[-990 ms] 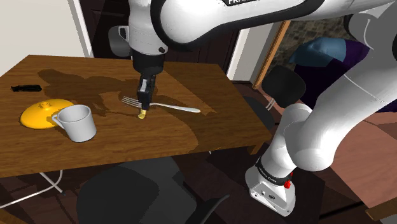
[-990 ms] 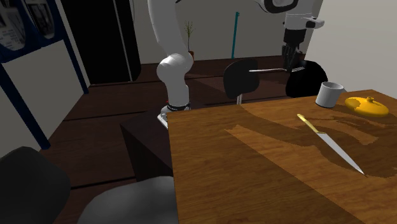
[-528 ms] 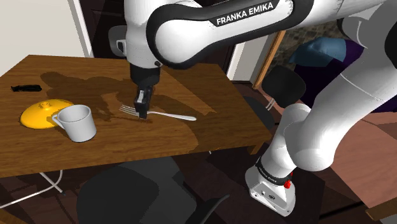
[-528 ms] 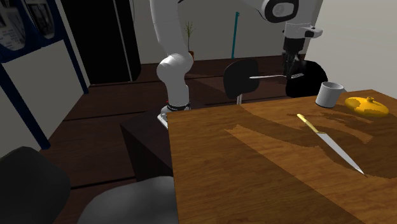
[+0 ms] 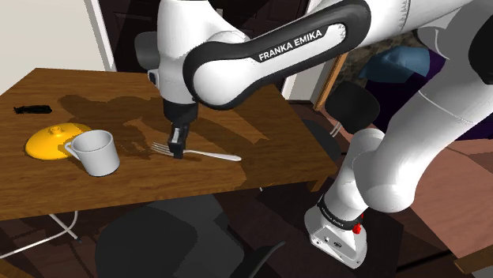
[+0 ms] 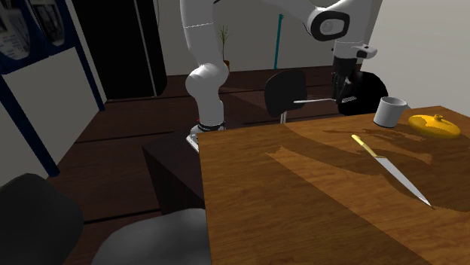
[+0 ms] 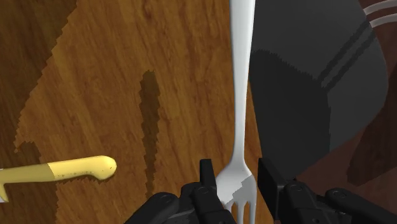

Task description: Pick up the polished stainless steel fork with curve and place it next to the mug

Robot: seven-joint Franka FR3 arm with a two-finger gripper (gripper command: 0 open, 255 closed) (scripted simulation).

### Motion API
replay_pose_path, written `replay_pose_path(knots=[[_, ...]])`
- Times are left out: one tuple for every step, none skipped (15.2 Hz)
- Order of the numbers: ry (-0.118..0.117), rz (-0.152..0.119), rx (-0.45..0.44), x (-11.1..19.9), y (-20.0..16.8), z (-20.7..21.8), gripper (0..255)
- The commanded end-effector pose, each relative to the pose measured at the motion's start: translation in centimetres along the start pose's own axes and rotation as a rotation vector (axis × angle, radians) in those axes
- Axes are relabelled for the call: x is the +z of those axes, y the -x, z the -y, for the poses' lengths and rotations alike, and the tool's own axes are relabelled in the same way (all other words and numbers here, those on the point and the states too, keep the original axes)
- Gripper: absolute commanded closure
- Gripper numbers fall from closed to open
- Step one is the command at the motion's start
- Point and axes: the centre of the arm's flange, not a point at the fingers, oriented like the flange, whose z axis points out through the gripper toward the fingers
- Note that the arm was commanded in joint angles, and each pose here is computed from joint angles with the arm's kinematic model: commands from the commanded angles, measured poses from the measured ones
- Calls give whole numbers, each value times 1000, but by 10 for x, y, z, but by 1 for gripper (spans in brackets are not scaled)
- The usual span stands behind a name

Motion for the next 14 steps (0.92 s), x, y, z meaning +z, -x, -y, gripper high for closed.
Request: replay_pose_path(knots=[[0, 0, 0, 10, 1, -1, 255], [0, 0, 0, 16, 1, -1, 255], [0, 0, 0, 21, 1, -1, 255], [0, 0, 0, 26, 2, -1, 255], [0, 0, 0, 32, 2, -1, 255], [0, 0, 0, 37, 3, -1, 255], [0, 0, 0, 42, 3, -1, 255], [0, 0, 0, 47, 3, -1, 255], [0, 0, 0, 53, 4, -1, 255], [0, 0, 0, 58, 4, -1, 255], [0, 0, 0, 63, 5, -1, 255], [0, 0, 0, 68, 5, -1, 255], [0, 0, 0, 74, 5, -1, 255], [0, 0, 0, 79, 6, -1, 255]])
